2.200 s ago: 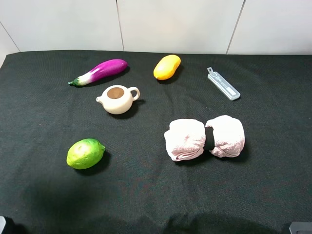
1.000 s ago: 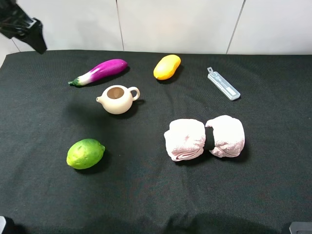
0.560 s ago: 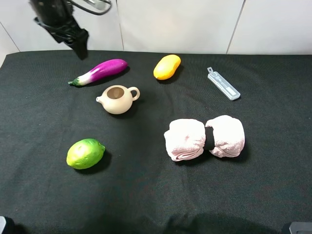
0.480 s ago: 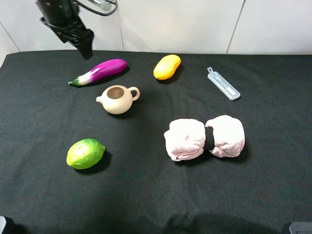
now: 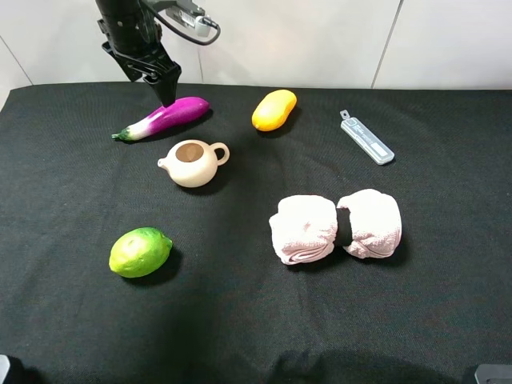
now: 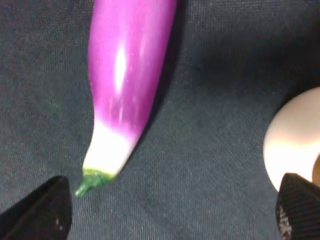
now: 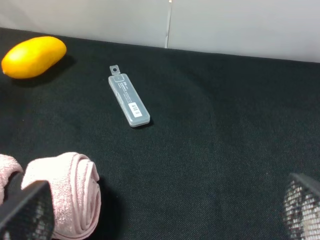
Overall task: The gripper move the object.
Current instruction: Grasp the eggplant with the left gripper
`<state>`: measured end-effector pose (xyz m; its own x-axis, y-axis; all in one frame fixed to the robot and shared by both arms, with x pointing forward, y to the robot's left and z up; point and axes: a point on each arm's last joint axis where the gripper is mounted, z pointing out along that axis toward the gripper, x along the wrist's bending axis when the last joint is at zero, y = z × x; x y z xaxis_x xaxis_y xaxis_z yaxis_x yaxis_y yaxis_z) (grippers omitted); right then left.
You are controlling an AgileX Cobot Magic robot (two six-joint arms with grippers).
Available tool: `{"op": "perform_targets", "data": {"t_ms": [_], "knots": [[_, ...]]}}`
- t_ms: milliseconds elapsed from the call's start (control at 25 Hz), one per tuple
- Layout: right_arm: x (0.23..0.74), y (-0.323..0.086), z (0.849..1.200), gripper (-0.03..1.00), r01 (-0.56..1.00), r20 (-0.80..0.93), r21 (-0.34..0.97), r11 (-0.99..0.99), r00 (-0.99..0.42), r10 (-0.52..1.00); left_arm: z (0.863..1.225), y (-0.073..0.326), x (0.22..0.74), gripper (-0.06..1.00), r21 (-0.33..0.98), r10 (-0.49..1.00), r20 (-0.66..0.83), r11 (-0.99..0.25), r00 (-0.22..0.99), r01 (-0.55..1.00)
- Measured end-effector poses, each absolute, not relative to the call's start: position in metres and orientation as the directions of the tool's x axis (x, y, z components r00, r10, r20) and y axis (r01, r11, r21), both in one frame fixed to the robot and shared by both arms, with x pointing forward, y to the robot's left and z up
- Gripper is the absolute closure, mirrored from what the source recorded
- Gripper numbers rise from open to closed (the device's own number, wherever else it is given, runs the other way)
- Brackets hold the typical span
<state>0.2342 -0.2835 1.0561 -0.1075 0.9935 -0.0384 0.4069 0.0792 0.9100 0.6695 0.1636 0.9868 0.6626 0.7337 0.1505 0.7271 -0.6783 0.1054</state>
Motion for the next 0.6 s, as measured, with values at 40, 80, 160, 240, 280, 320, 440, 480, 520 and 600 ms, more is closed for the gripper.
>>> {"op": "perform_targets", "data": {"t_ms": [40, 80, 160, 240, 280, 320, 440, 480, 520, 600], "knots": [[0.234, -0.284, 1.056, 0.27, 0.407, -0.038, 0.910, 0.079, -0.107, 0.993, 0.984, 0.163, 0.671, 0.09, 0.101, 0.734, 0.149, -0.678, 0.663, 0.728], [0.234, -0.284, 1.056, 0.27, 0.407, -0.038, 0.910, 0.079, -0.107, 0.993, 0.981, 0.162, 0.673, 0.09, 0.099, 0.733, 0.148, -0.678, 0.663, 0.728], [0.234, -0.284, 1.056, 0.27, 0.407, -0.038, 0.910, 0.079, -0.107, 0.993, 0.977, 0.164, 0.676, 0.09, 0.092, 0.737, 0.146, -0.675, 0.660, 0.732], [0.234, -0.284, 1.056, 0.27, 0.407, -0.038, 0.910, 0.079, -0.107, 0.993, 0.972, 0.166, 0.679, 0.09, 0.083, 0.740, 0.142, -0.670, 0.657, 0.737], [0.234, -0.284, 1.056, 0.27, 0.407, -0.038, 0.910, 0.079, -0.107, 0.993, 0.972, 0.166, 0.679, 0.09, 0.083, 0.740, 0.142, -0.670, 0.657, 0.737], [0.234, -0.284, 1.056, 0.27, 0.407, -0.038, 0.910, 0.079, -0.107, 0.993, 0.969, 0.169, 0.681, 0.09, 0.077, 0.744, 0.141, -0.665, 0.653, 0.742], [0.234, -0.284, 1.056, 0.27, 0.407, -0.038, 0.910, 0.079, -0.107, 0.993, 0.962, 0.174, 0.685, 0.09, 0.068, 0.751, 0.139, -0.657, 0.645, 0.751], [0.234, -0.284, 1.056, 0.27, 0.407, -0.038, 0.910, 0.079, -0.107, 0.993, 0.959, 0.176, 0.687, 0.09, 0.065, 0.755, 0.138, -0.653, 0.641, 0.755], [0.234, -0.284, 1.056, 0.27, 0.407, -0.038, 0.910, 0.079, -0.107, 0.993, 0.956, 0.177, 0.689, 0.09, 0.062, 0.757, 0.136, -0.650, 0.639, 0.757], [0.234, -0.284, 1.056, 0.27, 0.407, -0.038, 0.910, 0.079, -0.107, 0.993, 0.952, 0.178, 0.692, 0.09, 0.061, 0.759, 0.136, -0.648, 0.637, 0.759]]}}
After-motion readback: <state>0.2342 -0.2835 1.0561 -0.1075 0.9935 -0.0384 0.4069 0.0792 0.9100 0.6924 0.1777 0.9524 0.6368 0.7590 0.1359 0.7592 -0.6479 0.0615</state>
